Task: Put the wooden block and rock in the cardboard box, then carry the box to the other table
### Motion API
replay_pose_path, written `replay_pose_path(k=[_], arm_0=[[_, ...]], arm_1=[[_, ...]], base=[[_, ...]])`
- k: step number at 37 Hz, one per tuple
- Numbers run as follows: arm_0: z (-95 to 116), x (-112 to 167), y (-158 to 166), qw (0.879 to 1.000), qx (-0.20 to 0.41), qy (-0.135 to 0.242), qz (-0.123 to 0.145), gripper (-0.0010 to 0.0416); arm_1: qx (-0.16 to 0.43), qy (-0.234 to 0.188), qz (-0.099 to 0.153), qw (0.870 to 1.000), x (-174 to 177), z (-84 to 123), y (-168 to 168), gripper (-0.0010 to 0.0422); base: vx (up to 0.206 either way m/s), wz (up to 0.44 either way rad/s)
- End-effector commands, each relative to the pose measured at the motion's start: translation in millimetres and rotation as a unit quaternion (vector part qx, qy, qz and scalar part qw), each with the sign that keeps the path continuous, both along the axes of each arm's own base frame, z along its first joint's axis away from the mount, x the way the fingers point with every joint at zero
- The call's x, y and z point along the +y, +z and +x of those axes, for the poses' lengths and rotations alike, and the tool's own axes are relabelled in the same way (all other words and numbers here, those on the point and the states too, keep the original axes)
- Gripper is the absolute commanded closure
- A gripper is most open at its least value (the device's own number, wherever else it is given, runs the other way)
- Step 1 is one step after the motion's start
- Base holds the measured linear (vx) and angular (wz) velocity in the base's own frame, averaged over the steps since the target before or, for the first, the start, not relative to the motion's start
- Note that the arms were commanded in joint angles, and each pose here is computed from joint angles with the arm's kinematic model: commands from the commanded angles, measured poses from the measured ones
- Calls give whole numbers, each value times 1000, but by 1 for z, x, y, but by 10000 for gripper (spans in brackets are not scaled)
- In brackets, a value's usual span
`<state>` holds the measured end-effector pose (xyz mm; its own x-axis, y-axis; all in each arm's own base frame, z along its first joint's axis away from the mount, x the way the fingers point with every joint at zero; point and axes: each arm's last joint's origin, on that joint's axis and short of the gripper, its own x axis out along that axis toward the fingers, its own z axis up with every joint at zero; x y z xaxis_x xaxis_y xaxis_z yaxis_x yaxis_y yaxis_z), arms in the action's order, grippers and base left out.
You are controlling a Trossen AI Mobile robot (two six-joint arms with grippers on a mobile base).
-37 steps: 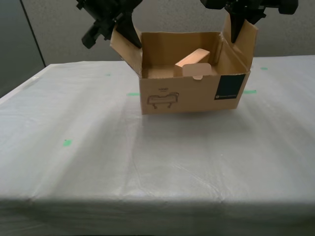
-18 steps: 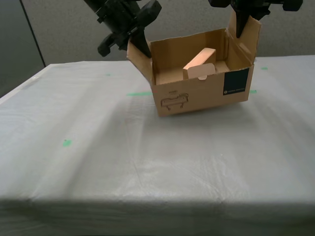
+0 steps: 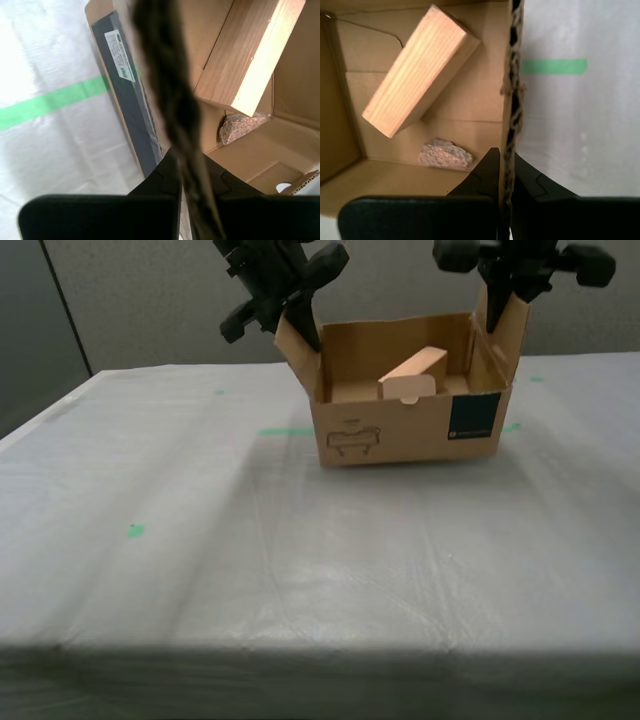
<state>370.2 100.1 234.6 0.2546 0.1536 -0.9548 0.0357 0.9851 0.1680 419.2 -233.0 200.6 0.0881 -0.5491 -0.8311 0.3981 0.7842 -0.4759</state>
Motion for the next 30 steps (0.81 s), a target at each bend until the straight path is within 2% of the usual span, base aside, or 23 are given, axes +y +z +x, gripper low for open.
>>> replay_pose_path(k=[1,6,24,30], arm_0=[[9,1,-17,1000,13,5,7,406],[14,3,-33,1000,25,8,3,406],[14,3,-32,1000,25,8,3,406],[14,3,-32,999,21,26,-1,406]], arm_1=[[-9,-11,18,1000,0,-1,-6,413],[-22,-9,50,998,4,-1,-8,413],[-39,-1,40,998,3,3,-5,412],[-38,0,39,999,2,3,-5,412]], base=[[0,0],[0,0],[0,0],[0,0]])
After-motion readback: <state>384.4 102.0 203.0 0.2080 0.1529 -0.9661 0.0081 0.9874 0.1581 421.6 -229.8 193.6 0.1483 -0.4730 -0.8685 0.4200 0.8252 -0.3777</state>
